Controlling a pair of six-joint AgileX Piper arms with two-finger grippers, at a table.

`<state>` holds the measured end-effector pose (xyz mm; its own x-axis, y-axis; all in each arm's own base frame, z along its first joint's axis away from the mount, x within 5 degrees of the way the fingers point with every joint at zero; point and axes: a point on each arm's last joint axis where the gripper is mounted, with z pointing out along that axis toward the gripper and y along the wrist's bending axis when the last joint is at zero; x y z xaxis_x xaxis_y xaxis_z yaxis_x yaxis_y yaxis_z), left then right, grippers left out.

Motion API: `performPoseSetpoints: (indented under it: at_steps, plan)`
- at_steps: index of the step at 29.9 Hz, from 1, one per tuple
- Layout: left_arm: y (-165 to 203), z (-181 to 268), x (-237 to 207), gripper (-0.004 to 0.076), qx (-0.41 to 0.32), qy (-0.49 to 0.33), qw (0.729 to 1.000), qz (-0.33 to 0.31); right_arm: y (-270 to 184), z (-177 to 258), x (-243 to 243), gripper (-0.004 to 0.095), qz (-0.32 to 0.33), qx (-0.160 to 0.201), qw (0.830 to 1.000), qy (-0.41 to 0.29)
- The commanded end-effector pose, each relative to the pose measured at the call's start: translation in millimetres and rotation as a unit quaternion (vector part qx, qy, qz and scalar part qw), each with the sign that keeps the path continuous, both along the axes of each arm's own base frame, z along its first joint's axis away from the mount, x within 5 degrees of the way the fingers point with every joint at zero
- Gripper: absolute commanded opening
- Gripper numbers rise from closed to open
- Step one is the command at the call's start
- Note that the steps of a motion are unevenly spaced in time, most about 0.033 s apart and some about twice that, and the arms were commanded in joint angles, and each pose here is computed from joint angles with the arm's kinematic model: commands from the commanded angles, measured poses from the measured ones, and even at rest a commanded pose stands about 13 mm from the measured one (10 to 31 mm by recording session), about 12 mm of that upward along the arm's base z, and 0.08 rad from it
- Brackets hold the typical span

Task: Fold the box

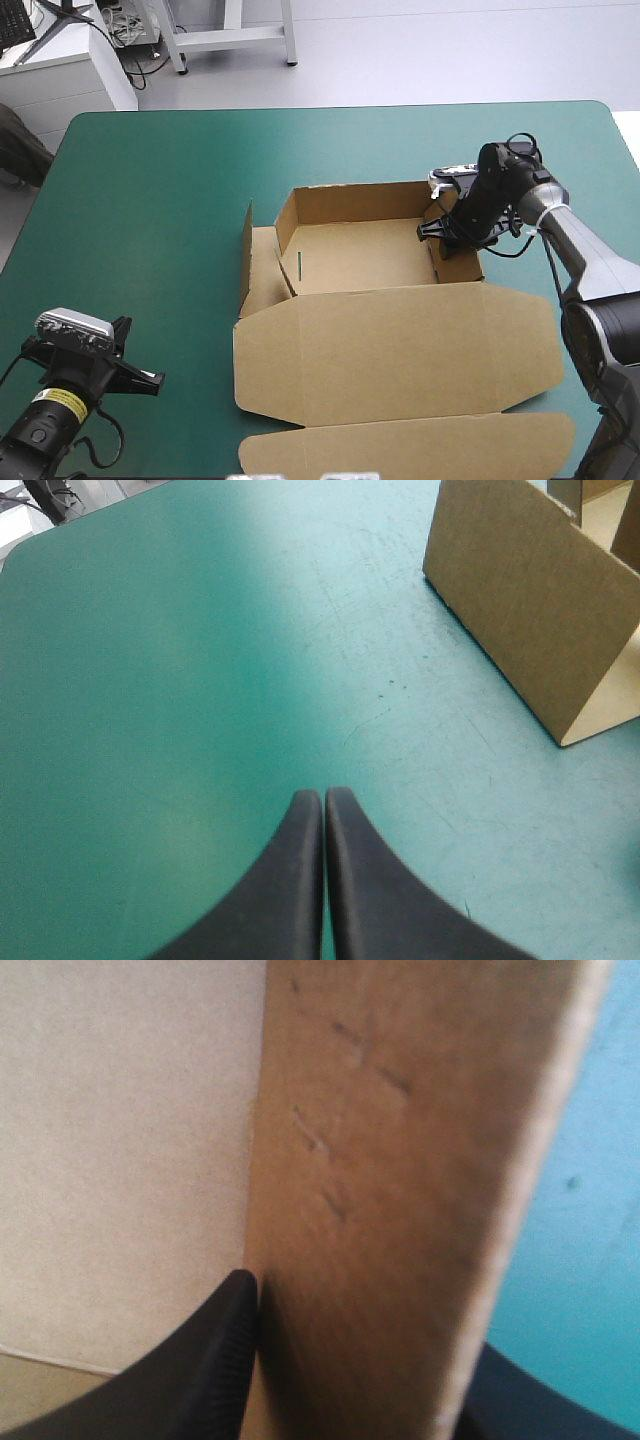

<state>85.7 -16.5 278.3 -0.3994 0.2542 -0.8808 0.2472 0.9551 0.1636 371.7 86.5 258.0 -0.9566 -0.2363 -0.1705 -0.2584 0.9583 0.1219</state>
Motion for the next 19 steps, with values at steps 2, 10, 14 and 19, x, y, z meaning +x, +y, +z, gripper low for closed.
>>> performPoseSetpoints:
  at_steps: [2,10,14,19]
  plan:
    - [-2.5,12.1,2.5,-0.001,-0.01,-0.036,0.999,-0.01,-0.6,21.9,-4.6,0.0214,-0.001,0.013,1.0,-0.025]
    - [-2.3,11.9,2.4,-0.001,-0.009,-0.035,0.999,-0.01,-0.8,23.1,-5.2,-0.002,-0.019,0.014,1.0,-0.018]
    - [-2.5,12.1,2.5,-0.001,-0.01,-0.036,0.999,-0.011,-2.5,41.3,-4.2,-0.002,-0.021,0.006,0.999,-0.028]
    - [-2.5,12.1,2.5,-0.001,-0.01,-0.036,0.999,-0.011,-3.0,89.9,-7.3,-0.002,-0.027,0.026,0.994,-0.103]
